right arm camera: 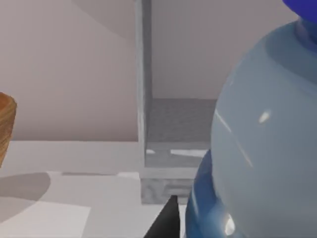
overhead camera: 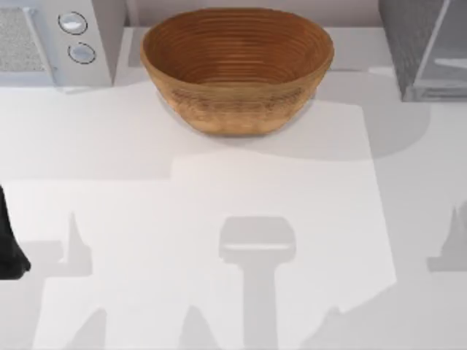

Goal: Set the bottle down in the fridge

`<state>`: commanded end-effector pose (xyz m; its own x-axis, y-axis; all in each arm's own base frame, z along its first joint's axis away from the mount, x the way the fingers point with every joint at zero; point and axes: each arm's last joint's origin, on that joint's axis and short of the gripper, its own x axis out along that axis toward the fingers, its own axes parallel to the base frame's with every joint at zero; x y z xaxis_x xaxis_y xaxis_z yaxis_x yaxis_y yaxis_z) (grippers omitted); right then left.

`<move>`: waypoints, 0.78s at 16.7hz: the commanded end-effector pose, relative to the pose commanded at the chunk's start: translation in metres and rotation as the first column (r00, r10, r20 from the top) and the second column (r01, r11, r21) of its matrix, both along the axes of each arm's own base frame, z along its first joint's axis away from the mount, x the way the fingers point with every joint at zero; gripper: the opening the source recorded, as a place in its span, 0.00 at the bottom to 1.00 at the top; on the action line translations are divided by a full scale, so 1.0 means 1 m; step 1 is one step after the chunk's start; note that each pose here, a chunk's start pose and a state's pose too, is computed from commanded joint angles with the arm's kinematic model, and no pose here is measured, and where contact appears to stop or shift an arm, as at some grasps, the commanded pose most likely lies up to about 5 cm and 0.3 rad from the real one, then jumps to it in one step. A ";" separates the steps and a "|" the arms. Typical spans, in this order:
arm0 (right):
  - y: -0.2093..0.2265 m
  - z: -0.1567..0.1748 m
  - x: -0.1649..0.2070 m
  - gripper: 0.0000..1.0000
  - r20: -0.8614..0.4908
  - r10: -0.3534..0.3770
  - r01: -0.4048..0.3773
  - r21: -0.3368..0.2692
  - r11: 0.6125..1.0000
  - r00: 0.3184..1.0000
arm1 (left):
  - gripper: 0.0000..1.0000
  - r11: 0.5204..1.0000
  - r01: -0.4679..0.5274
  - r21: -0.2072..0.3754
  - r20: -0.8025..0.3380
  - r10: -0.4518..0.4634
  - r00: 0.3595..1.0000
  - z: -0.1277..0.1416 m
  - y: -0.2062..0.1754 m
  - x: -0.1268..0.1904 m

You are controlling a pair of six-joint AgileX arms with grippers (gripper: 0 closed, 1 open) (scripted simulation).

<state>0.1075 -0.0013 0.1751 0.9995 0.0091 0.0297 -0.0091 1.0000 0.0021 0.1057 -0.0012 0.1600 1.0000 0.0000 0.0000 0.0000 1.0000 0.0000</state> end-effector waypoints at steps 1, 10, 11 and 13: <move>-0.001 0.009 0.002 0.01 0.016 0.000 0.000 0.000 1.000 1.000 | 1.00 1.000 0.000 0.000 0.000 0.000 1.000 0.000 0.000 0.000; -0.022 0.084 0.102 0.01 0.025 -0.014 0.015 -0.013 1.000 1.000 | 1.00 1.000 0.000 0.000 0.000 0.000 1.000 0.000 0.000 0.000; -0.028 0.082 0.123 0.01 0.010 -0.015 0.015 -0.013 1.000 1.000 | 1.00 1.000 0.000 0.000 0.000 0.000 1.000 0.000 0.000 0.000; -0.041 0.071 0.166 0.01 -0.020 -0.015 0.015 -0.012 1.000 1.000 | 1.00 1.000 0.000 0.000 0.000 0.000 1.000 0.000 0.000 0.000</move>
<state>0.2735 -0.0424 0.2460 0.9999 -0.0058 0.0091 0.0059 0.9999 -0.0102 0.1057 -0.0012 0.1600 1.0000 0.0000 0.0000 0.0000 1.0000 0.0000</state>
